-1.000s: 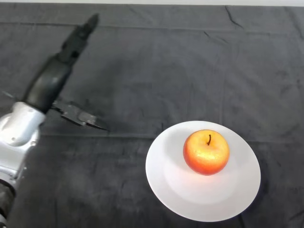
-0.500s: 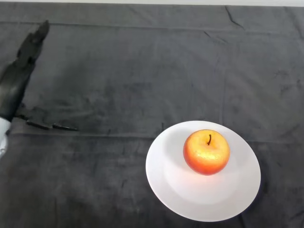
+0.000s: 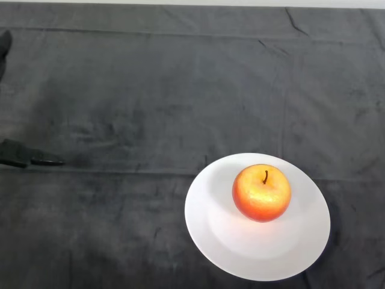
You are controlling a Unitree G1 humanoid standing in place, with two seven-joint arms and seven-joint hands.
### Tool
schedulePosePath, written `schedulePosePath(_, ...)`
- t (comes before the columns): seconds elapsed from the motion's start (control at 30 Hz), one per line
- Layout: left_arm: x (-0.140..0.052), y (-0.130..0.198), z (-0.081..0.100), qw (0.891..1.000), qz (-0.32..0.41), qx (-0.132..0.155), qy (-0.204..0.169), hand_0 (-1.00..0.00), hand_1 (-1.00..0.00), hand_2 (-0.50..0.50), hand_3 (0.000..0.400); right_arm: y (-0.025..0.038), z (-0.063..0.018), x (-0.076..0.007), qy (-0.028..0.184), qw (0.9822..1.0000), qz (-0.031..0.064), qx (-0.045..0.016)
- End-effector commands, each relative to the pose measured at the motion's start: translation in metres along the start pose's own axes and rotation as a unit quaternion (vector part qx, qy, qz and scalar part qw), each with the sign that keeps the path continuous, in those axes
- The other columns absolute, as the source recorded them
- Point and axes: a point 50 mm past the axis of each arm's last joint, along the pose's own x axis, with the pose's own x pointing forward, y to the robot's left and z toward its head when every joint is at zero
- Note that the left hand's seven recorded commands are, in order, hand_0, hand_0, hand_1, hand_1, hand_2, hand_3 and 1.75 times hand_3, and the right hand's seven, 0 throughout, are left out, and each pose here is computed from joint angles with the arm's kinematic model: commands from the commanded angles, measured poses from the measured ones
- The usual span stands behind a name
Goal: Move the apple to the plate
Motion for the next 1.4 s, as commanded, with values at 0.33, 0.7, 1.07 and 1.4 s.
schedulePosePath(0.33,-0.029,0.058,-0.018,0.994,0.091,0.029,0.05,0.0,0.0,0.0,0.0,0.0058,-0.0147,-0.0025,0.02,0.9997,0.0106,0.0005)
schedulePosePath(0.7,-0.053,0.084,-0.033,0.981,0.16,0.033,0.104,0.0,0.0,0.0,0.0,0.0058,-0.0147,-0.0024,0.02,0.9997,0.0105,0.0003)
schedulePosePath(1.07,-0.07,0.098,-0.044,0.963,0.227,0.021,0.145,0.0,0.0,0.0,0.0,0.0058,-0.0147,-0.0024,0.02,0.9997,0.0105,0.0003)
schedulePosePath(1.4,-0.071,0.098,-0.046,0.955,0.251,0.015,0.159,0.0,0.0,0.0,0.0,0.0058,-0.0147,-0.0024,0.02,0.9997,0.0104,0.0002)
